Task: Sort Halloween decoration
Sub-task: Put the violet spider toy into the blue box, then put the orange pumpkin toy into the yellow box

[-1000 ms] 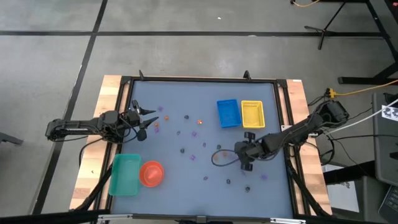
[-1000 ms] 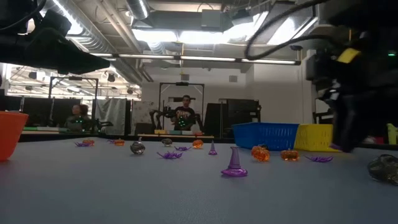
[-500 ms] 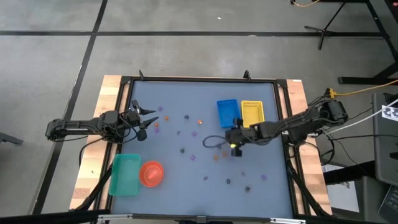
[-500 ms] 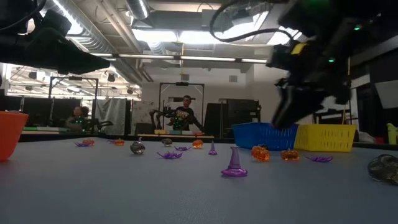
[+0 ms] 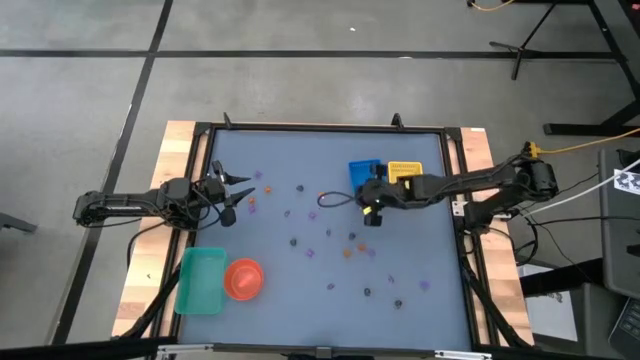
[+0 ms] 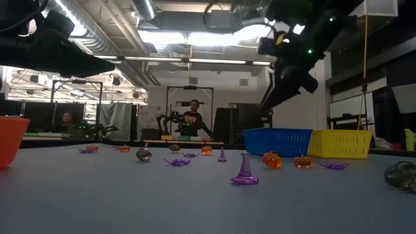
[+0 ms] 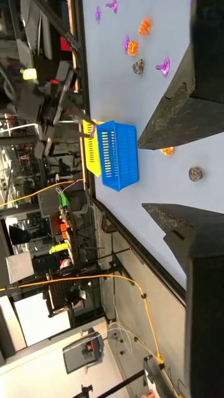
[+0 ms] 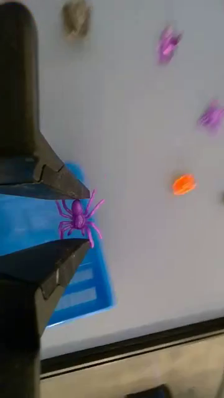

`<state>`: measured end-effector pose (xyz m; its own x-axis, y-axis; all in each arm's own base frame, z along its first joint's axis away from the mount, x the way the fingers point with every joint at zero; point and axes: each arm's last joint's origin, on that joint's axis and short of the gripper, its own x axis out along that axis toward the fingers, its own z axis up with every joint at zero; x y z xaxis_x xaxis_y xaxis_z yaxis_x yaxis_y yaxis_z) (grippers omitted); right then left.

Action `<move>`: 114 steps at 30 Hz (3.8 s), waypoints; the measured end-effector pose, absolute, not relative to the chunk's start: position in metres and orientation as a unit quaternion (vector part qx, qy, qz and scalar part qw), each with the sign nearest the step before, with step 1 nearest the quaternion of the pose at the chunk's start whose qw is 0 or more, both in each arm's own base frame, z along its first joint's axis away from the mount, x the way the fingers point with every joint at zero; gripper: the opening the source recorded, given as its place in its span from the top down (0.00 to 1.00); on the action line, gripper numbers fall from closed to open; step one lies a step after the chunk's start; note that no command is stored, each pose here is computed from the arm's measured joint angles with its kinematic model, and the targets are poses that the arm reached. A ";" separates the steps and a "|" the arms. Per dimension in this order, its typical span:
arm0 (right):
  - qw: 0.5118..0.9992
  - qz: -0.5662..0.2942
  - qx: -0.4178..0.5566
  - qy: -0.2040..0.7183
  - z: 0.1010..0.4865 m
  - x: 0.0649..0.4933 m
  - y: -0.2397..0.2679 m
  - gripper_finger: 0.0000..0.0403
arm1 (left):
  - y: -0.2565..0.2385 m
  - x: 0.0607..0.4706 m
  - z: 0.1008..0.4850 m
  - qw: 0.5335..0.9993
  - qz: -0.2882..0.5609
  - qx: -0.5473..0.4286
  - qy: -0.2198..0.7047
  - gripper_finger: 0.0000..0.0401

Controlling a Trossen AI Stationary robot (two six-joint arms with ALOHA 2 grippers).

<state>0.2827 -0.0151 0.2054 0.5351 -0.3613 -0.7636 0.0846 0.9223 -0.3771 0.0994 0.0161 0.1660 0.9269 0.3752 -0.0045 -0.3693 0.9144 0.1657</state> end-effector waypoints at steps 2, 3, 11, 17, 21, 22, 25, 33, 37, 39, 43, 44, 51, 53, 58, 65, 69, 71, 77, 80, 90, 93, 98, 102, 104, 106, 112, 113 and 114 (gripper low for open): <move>0.851 -0.137 -0.145 0.486 0.203 0.279 -0.023 0.73 | 0.016 0.099 0.166 0.978 0.190 0.081 0.018 0.66; 0.845 -0.141 -0.143 0.496 0.202 0.277 -0.026 0.73 | 0.016 0.099 0.166 0.978 0.190 0.081 0.018 0.66; 0.828 -0.156 -0.131 0.522 0.199 0.271 -0.040 0.73 | 0.016 0.099 0.166 0.978 0.190 0.081 0.018 0.66; 0.830 -0.155 -0.132 0.520 0.199 0.271 -0.039 0.73 | 0.016 0.099 0.166 0.978 0.190 0.081 0.018 0.66; 0.830 -0.155 -0.132 0.520 0.199 0.271 -0.039 0.72 | 0.016 0.099 0.166 0.978 0.190 0.081 0.018 0.66; 0.830 -0.155 -0.132 0.520 0.199 0.271 -0.039 0.71 | 0.016 0.099 0.166 0.978 0.190 0.081 0.018 0.66; 0.830 -0.155 -0.132 0.520 0.199 0.271 -0.039 0.66 | 0.016 0.099 0.166 0.978 0.190 0.081 0.018 0.66; 0.830 -0.155 -0.132 0.520 0.199 0.271 -0.039 0.50 | 0.016 0.099 0.166 0.978 0.190 0.081 0.018 0.66; 0.829 -0.154 -0.132 0.521 0.201 0.272 -0.039 0.46 | 0.016 0.099 0.166 0.978 0.190 0.081 0.018 0.66; 0.834 -0.152 -0.128 0.515 0.208 0.275 -0.039 0.45 | 0.016 0.099 0.166 0.978 0.190 0.081 0.018 0.66; 0.852 -0.148 -0.069 0.497 0.230 0.283 -0.037 0.46 | 0.016 0.099 0.166 0.978 0.190 0.081 0.018 0.66; 0.858 -0.140 -0.050 0.491 0.237 0.286 -0.037 0.47 | 0.016 0.099 0.166 0.978 0.190 0.081 0.018 0.66; 0.894 0.002 0.054 0.445 0.266 0.299 -0.013 0.50 | 0.016 0.099 0.166 0.978 0.190 0.081 0.018 0.66; 0.897 0.031 0.049 0.439 0.267 0.301 0.000 0.50 | 0.016 0.099 0.166 0.978 0.190 0.081 0.018 0.66; 0.892 0.052 0.008 0.449 0.266 0.297 0.033 0.53 | 0.016 0.099 0.166 0.978 0.190 0.081 0.018 0.66; 0.889 0.070 -0.040 0.451 0.265 0.290 0.068 0.57 | 0.016 0.099 0.166 0.978 0.190 0.081 0.018 0.66; 0.888 0.077 -0.053 0.450 0.265 0.288 0.078 0.58 | 0.016 0.099 0.166 0.978 0.190 0.081 0.018 0.66; 0.889 0.079 -0.053 0.448 0.264 0.287 0.080 0.58 | 0.016 0.099 0.166 0.978 0.190 0.081 0.018 0.66; 0.883 0.068 -0.034 0.463 0.245 0.283 0.080 0.58 | 0.016 0.099 0.166 0.978 0.190 0.081 0.018 0.66; 0.873 0.065 -0.037 0.483 0.231 0.277 0.078 0.58 | 0.016 0.099 0.166 0.978 0.190 0.081 0.018 0.66; 0.895 0.046 -0.014 0.443 0.195 0.272 0.076 0.58 | 0.016 0.099 0.166 0.978 0.190 0.081 0.018 0.66; 0.897 0.036 -0.018 0.440 0.187 0.269 0.074 0.58 | 0.016 0.099 0.166 0.978 0.190 0.081 0.018 0.66; 0.904 0.025 0.002 0.428 0.178 0.267 0.073 0.58 | 0.016 0.099 0.166 0.978 0.190 0.081 0.018 0.66; 0.898 0.017 0.012 0.440 0.168 0.269 0.074 0.58 | 0.016 0.099 0.166 0.978 0.190 0.081 0.019 0.66; 0.895 0.014 0.013 0.446 0.161 0.272 0.075 0.58 | 0.016 0.099 0.166 0.978 0.190 0.081 0.019 0.66; 0.886 0.014 0.011 0.463 0.150 0.274 0.076 0.58 | 0.016 0.099 0.166 0.978 0.190 0.081 0.019 0.66; 0.868 0.010 0.003 0.497 0.129 0.277 0.077 0.58 | 0.016 0.099 0.166 0.978 0.190 0.081 0.019 0.66; 0.867 0.010 0.003 0.498 0.128 0.278 0.077 0.58 | 0.016 0.099 0.166 0.978 0.190 0.081 0.019 0.66; 0.866 0.011 0.003 0.500 0.127 0.278 0.077 0.58 | 0.016 0.099 0.166 0.978 0.190 0.081 0.018 0.66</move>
<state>0.2777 0.0769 0.1268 0.5007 0.0212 -0.8653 -0.0156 0.9998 0.0155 0.0994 0.0161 0.1660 0.9270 0.3751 -0.0053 -0.3691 0.9145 0.1659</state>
